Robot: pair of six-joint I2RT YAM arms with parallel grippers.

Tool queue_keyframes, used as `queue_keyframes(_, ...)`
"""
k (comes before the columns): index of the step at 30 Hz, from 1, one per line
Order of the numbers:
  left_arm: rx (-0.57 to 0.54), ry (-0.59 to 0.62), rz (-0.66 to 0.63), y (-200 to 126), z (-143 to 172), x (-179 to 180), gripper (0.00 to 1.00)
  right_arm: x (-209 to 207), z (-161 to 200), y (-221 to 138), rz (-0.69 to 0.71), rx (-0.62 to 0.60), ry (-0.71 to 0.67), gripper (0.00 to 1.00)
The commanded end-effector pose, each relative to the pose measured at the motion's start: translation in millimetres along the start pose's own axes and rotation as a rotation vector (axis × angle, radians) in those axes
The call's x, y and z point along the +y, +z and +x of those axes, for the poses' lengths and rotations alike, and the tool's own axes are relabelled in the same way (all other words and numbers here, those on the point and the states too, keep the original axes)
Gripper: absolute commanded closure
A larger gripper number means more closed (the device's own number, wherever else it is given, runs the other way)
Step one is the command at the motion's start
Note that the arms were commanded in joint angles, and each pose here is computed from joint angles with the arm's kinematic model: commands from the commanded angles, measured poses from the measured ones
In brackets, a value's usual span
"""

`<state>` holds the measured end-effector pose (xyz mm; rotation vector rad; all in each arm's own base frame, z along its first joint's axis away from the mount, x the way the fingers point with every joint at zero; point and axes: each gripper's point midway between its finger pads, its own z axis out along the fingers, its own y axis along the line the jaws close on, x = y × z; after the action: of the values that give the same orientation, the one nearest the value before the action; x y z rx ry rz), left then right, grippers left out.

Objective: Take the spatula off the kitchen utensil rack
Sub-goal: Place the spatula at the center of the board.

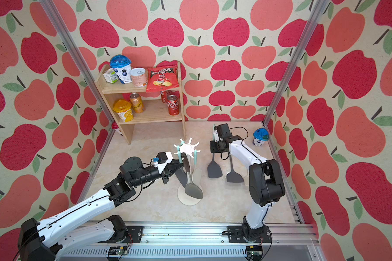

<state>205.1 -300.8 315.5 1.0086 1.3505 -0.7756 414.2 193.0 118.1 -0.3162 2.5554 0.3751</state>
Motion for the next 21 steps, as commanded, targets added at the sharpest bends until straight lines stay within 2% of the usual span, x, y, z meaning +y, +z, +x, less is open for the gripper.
queue_keyframes(1,0.149,-0.039,0.003,0.5,47.6,-2.6,1.00,-0.1,-0.7,10.9,-0.014,0.008,0.016,1.00)
queue_keyframes(21,0.153,-0.037,-0.007,-1.1,48.8,-1.3,1.00,-17.8,13.1,46.2,0.023,0.058,0.053,1.00)
